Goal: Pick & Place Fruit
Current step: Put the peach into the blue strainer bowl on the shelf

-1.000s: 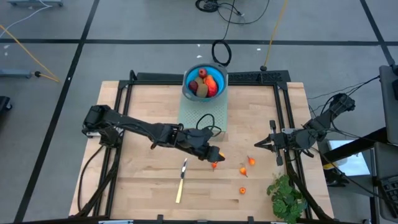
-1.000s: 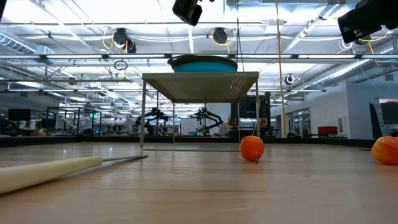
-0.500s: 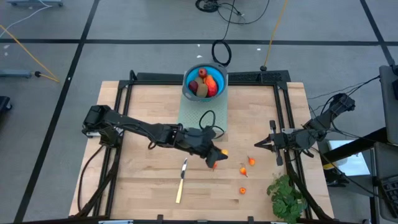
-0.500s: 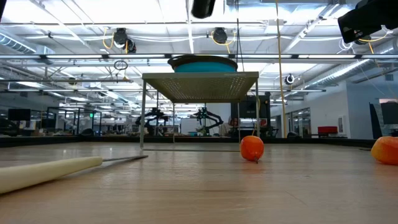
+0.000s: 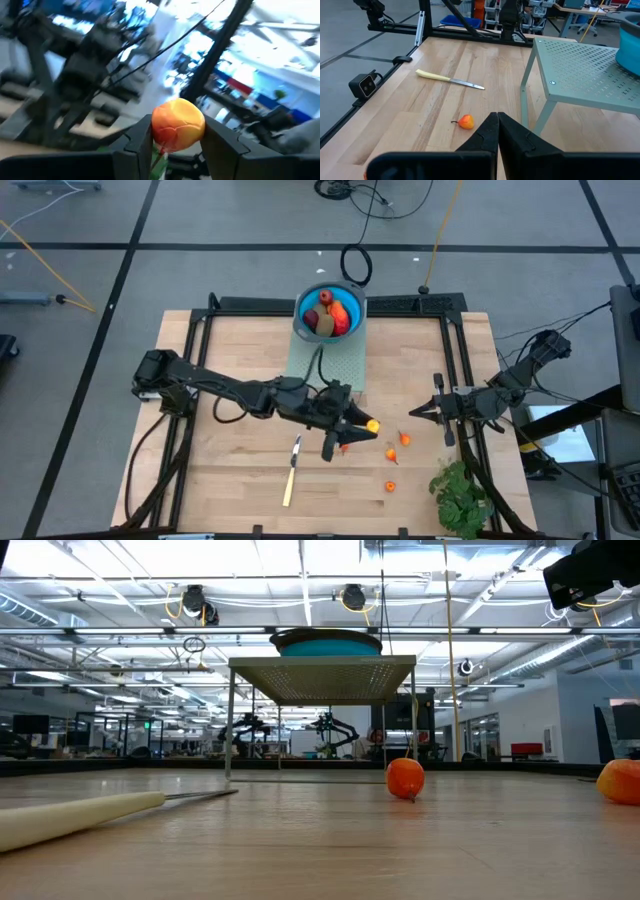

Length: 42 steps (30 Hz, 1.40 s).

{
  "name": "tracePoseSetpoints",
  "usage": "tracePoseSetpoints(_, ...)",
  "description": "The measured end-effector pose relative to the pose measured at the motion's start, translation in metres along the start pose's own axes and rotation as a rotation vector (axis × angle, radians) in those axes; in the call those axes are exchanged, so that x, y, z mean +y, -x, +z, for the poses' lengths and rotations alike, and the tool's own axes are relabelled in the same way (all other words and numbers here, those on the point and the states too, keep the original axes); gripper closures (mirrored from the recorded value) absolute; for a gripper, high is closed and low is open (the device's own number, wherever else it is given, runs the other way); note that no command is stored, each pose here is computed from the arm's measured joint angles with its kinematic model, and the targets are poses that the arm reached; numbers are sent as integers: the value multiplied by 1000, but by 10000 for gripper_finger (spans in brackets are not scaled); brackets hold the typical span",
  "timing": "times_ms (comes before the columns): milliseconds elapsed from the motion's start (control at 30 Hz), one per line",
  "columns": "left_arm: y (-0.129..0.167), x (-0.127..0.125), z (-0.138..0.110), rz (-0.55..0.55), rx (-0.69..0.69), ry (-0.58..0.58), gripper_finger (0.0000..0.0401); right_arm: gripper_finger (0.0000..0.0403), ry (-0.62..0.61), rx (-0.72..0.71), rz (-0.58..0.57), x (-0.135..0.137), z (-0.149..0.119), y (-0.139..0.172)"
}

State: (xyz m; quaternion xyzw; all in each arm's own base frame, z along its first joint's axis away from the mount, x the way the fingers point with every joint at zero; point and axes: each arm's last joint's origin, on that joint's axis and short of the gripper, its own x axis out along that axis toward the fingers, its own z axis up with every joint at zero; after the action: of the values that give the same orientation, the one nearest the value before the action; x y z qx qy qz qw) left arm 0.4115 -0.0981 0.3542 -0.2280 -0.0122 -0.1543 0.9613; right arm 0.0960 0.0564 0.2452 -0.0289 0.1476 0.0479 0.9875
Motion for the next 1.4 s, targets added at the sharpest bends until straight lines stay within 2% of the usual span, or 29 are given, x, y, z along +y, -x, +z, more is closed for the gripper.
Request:
tracePoseSetpoints(133,1,-6,7,-102,-57,-29,266,403,2,0,0,0,0,0)
tracePoseSetpoints(233,1,-8,10,-138,-77,-42,273,403,13,0,0,0,0,0)
tracePoseSetpoints(500,1,-6,8,-112,-60,-44,264,403,34,0,0,0,0,0)
tracePoseSetpoints(700,0,4,-2,105,-8,-43,257,403,34,0,0,0,0,0)
tracePoseSetpoints(967,7,24,-15,444,204,-133,257,403,34,0,0,0,0,0)
tracePoseSetpoints(1167,19,44,3,659,381,-246,256,403,34,0,0,0,0,0)
tracePoseSetpoints(1400,38,72,37,855,518,-398,256,403,34,0,0,0,0,0)
